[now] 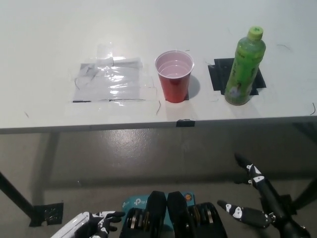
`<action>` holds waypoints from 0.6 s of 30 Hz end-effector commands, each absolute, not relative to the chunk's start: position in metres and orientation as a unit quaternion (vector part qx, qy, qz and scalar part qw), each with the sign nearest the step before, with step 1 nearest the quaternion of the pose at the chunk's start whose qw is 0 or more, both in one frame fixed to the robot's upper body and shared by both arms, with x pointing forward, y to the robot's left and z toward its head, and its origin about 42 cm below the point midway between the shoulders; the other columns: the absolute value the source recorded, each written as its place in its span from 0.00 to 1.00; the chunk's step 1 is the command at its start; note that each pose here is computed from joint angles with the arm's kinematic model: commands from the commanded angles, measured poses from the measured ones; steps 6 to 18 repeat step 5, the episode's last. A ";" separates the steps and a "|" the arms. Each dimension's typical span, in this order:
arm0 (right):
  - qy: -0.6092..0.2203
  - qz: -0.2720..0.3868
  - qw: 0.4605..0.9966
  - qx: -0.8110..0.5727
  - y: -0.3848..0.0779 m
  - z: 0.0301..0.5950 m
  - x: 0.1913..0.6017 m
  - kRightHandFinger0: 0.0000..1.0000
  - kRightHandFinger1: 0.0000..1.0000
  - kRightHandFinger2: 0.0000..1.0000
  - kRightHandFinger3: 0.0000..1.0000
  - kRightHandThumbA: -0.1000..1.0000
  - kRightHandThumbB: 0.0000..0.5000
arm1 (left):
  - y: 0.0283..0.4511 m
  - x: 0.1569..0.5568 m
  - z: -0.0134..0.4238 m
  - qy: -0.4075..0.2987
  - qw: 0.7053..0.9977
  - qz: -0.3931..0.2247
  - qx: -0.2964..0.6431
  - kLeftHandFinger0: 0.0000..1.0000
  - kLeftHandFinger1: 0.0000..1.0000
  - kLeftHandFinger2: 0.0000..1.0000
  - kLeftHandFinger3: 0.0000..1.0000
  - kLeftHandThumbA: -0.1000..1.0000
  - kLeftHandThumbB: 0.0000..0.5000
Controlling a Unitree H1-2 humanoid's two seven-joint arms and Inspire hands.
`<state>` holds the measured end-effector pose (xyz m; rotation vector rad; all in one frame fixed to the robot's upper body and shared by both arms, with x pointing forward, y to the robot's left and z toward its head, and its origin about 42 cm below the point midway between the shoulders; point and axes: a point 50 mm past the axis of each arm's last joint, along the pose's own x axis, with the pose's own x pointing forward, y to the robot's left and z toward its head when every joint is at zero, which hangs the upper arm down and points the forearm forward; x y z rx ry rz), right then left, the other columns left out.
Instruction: The robot uses its right hand to pick up a bottle kept in the middle of the desk and tilt it into a cup kept next to it to pour water out
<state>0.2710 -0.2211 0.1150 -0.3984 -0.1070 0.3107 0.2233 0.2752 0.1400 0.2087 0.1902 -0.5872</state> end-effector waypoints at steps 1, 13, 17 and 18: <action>-0.053 0.193 0.959 -0.199 -0.223 0.126 0.277 0.87 1.00 1.00 1.00 0.86 0.67 | 0.282 0.224 0.151 0.068 0.946 -0.294 0.122 0.88 0.90 0.87 1.00 1.00 0.88; -0.019 0.244 0.940 -0.238 -0.224 0.130 0.282 0.76 0.88 1.00 1.00 0.86 0.71 | 0.282 0.227 0.155 0.067 0.947 -0.291 0.120 0.88 0.90 0.86 1.00 1.00 0.89; -0.019 0.244 0.940 -0.238 -0.224 0.130 0.282 0.76 0.88 1.00 1.00 0.86 0.71 | 0.282 0.227 0.155 0.067 0.947 -0.291 0.120 0.88 0.90 0.86 1.00 1.00 0.89; -0.019 0.244 0.940 -0.238 -0.224 0.130 0.282 0.76 0.88 1.00 1.00 0.86 0.71 | 0.282 0.227 0.155 0.067 0.947 -0.291 0.120 0.88 0.90 0.86 1.00 1.00 0.89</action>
